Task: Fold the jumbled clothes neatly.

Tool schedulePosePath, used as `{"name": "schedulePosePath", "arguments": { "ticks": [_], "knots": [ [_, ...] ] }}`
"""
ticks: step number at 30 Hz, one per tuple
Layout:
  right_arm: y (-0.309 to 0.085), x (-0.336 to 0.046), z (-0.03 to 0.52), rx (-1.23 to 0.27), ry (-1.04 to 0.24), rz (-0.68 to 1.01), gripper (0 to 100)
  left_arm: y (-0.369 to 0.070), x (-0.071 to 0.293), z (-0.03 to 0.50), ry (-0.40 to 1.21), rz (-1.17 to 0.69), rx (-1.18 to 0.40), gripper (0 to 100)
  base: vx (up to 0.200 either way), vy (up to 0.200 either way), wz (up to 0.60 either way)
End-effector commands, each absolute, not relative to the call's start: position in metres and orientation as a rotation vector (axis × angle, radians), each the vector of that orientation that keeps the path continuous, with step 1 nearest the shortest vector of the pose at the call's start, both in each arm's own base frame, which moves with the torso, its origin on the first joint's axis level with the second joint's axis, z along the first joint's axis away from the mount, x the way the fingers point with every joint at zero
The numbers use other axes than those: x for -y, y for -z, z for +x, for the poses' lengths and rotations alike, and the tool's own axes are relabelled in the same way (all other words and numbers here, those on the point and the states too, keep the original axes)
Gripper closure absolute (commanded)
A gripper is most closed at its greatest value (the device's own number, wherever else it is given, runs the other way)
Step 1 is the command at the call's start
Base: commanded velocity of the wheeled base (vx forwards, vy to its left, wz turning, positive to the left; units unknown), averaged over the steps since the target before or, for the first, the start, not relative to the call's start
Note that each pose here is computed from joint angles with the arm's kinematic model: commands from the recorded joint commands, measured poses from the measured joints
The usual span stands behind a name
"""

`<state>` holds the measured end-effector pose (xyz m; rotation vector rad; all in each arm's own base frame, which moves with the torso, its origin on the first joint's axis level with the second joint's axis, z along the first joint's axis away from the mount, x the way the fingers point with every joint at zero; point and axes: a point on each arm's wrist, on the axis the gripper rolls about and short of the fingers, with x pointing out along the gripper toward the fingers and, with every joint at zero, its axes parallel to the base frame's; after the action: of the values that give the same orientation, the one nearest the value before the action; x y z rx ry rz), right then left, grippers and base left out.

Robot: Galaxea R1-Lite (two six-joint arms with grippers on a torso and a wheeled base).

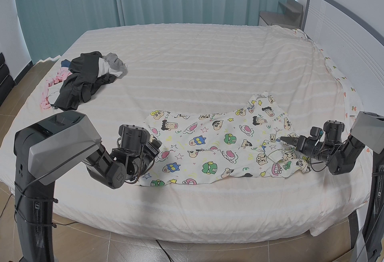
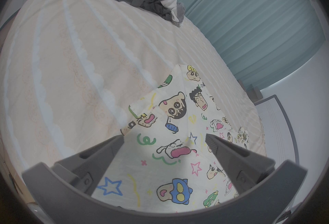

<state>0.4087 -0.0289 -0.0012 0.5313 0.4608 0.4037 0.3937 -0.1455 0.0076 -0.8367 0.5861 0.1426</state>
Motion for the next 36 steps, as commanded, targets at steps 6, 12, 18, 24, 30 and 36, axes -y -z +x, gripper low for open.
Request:
{"name": "schedulePosePath", "arguments": {
  "ticks": [6, 12, 18, 24, 30, 36],
  "knots": [
    [-0.002, 0.039, 0.408, -0.441, -0.347, 0.531, 0, -0.028, 0.137, 0.392, -0.142, -0.855, -0.542, 0, 0.0, 0.0, 0.0],
    [-0.009, 0.056, 0.405, -0.411, -0.304, 0.544, 0, -0.044, 0.132, 0.384, -0.132, -0.864, -0.525, 0, 0.0, 0.0, 0.0],
    [-0.04, 0.065, 0.392, -0.346, -0.226, 0.639, 0, -0.062, 0.122, 0.365, -0.127, -0.874, -0.514, 0, 0.0, 0.0, 0.0],
    [-0.076, 0.042, 0.366, -0.304, -0.099, 0.819, 0, -0.08, 0.105, 0.318, -0.051, -0.899, -0.56, 0, 0.0, 0.0, 0.0],
    [-0.084, 0.013, 0.335, -0.371, -0.081, 1.023, 0, -0.076, 0.088, 0.261, -0.055, -0.92, -0.648, 0, 0.0, 0.0, 0.0],
    [-0.056, 0.002, 0.335, -0.468, -0.05, 1.078, 0, -0.063, 0.081, 0.235, -0.051, -1.052, -0.721, 0, 0.0, 0.0, 0.0]
  ]
}}
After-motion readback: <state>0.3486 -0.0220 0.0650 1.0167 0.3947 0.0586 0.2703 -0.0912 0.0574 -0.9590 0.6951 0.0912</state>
